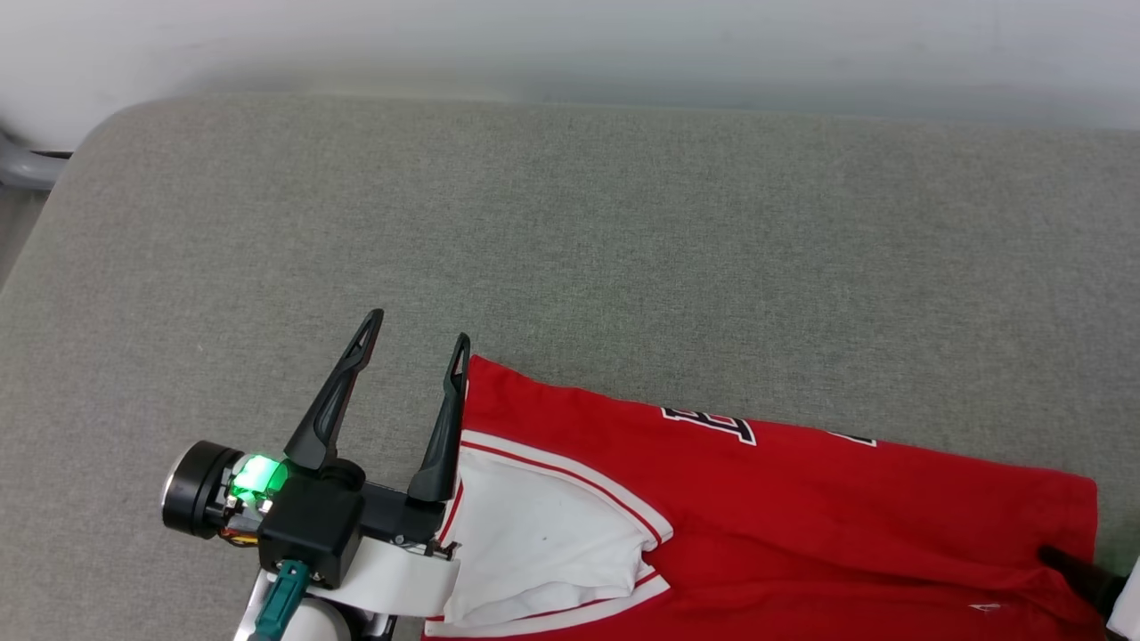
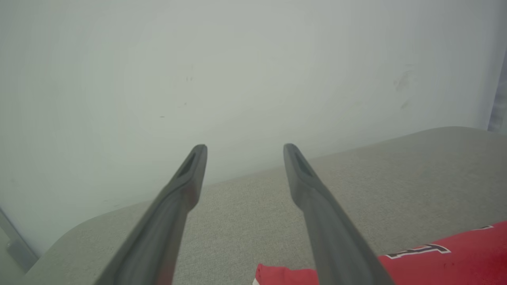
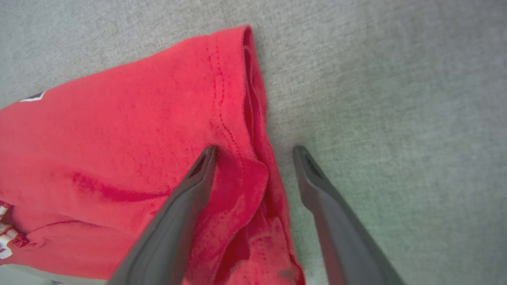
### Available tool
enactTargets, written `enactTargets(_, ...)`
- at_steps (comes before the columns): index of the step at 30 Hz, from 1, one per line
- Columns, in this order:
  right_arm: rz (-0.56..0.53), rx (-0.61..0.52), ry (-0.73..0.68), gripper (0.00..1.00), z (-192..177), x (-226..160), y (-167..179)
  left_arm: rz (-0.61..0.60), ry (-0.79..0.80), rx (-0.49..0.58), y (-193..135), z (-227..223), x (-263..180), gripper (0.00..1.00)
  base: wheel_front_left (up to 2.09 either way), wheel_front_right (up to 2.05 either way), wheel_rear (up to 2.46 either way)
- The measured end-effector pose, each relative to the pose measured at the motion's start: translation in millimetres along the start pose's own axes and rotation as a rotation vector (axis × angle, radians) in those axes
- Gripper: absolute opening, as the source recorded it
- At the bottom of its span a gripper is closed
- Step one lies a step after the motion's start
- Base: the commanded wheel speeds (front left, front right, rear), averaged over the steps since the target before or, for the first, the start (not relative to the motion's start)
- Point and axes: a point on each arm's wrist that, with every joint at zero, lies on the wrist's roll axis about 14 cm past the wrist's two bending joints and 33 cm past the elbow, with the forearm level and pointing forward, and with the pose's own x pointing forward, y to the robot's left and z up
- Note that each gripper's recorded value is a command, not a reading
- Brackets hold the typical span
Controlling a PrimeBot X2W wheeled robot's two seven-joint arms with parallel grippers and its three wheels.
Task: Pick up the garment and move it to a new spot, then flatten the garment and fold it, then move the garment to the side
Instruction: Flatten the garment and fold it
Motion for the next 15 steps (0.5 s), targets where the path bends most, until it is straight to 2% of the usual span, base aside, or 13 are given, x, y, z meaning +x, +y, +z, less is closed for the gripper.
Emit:
enactTargets(6,0.007,0.004,0.053,1.00,-11.4,14.1,6.3,-0.002,0.011,-0.007,2.3,-4.6,1.0,1.00,0.00,0.00,0.00)
enactTargets(15,0.089,-0.008,0.065,1.00,-17.7,17.5,32.7,0.009,0.007,-0.002,9.9,-1.4,-3.4,1.00,0.00,0.00,0.00)
